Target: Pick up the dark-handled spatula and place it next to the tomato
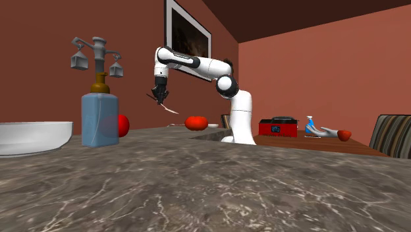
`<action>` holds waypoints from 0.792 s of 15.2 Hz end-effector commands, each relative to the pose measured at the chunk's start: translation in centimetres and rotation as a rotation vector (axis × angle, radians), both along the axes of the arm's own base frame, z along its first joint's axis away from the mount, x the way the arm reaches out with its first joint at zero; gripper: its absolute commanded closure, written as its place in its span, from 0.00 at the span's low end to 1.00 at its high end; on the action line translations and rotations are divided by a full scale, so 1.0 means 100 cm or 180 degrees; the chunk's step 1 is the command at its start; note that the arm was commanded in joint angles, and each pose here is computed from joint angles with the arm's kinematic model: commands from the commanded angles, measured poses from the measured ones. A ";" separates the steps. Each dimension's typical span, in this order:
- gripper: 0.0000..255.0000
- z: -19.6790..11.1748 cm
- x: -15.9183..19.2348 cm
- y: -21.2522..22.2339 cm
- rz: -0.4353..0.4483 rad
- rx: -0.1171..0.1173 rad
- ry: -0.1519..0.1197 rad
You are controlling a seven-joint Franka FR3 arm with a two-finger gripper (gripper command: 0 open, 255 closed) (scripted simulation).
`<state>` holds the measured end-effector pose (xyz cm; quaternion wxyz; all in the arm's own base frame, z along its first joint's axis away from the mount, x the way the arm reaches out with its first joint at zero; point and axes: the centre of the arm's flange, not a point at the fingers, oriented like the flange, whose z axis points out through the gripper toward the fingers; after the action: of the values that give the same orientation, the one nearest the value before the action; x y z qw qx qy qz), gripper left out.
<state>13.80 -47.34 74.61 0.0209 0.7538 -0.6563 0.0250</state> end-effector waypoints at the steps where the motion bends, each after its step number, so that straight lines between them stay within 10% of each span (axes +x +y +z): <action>1: 1.00 -0.001 -0.005 -0.024 0.0012 -0.0005 0.0002; 12: 1.00 -0.048 -0.012 -0.061 0.0012 -0.0005 0.0002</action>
<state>12.59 -53.49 70.35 0.0213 0.7550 -0.6549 0.0250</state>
